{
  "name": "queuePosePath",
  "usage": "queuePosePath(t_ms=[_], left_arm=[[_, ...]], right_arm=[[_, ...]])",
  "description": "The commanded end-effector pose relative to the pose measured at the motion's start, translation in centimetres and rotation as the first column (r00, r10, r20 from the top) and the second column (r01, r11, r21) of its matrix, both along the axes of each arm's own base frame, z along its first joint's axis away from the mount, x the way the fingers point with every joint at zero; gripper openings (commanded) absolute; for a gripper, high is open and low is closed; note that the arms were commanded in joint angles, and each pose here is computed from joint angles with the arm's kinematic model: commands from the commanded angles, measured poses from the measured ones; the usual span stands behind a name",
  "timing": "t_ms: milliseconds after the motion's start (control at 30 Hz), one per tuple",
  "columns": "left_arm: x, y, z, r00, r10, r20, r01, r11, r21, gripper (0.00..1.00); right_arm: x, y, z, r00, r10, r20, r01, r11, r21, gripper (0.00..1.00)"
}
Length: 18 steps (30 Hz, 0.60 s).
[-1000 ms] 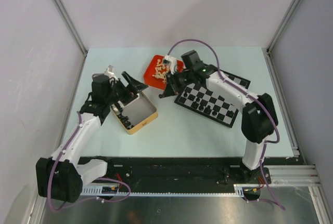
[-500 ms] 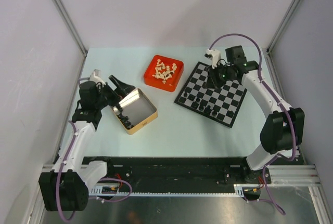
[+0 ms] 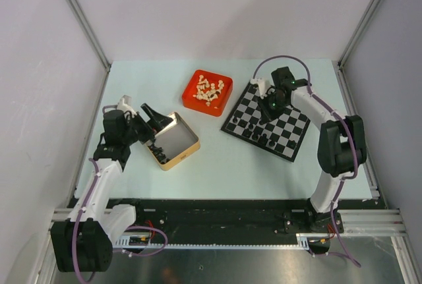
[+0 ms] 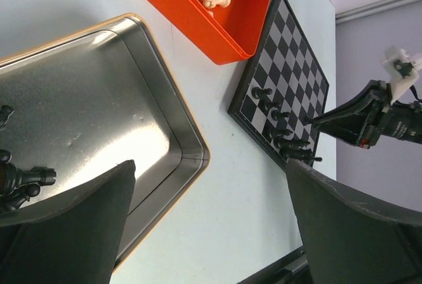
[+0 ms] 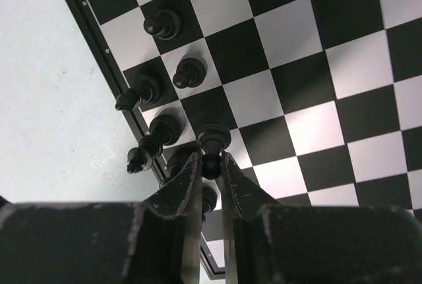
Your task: Set up the chess pieces on the board
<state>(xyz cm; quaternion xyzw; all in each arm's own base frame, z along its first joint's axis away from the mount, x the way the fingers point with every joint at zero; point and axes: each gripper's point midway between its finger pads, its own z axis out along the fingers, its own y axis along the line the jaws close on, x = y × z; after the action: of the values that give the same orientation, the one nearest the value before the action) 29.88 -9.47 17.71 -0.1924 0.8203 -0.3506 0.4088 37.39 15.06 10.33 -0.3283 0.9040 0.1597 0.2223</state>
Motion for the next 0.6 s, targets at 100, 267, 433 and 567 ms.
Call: queuePosePath(t_ms=[100,267,433,567], left_arm=[[-0.2,0.1,0.5,0.999,-0.023,0.045,0.022,1.0,0.022,1.0],[-0.2,0.1,0.3,0.999,-0.025,0.041,0.024,0.999,0.026,1.0],[-0.2,0.0,0.2,0.999,-0.031,0.04,0.029,0.999,0.03,1.0],[-0.2,0.1,0.0,0.999,-0.029,0.033,0.028,0.999,0.033,1.0]], right_arm=[[1.4,1.1,-1.2,0.999,0.045,0.002,-0.045,0.996,-0.08,0.14],[1.4,1.6,-2.1,0.998,0.061,-0.008,-0.061,0.99,-0.124,0.15],[1.4,1.4,-2.8,0.998,0.063,-0.024,-0.066,0.986,-0.152,0.15],[1.0,1.6,-3.1,0.997,0.076,-0.035,-0.081,0.982,-0.169,0.16]])
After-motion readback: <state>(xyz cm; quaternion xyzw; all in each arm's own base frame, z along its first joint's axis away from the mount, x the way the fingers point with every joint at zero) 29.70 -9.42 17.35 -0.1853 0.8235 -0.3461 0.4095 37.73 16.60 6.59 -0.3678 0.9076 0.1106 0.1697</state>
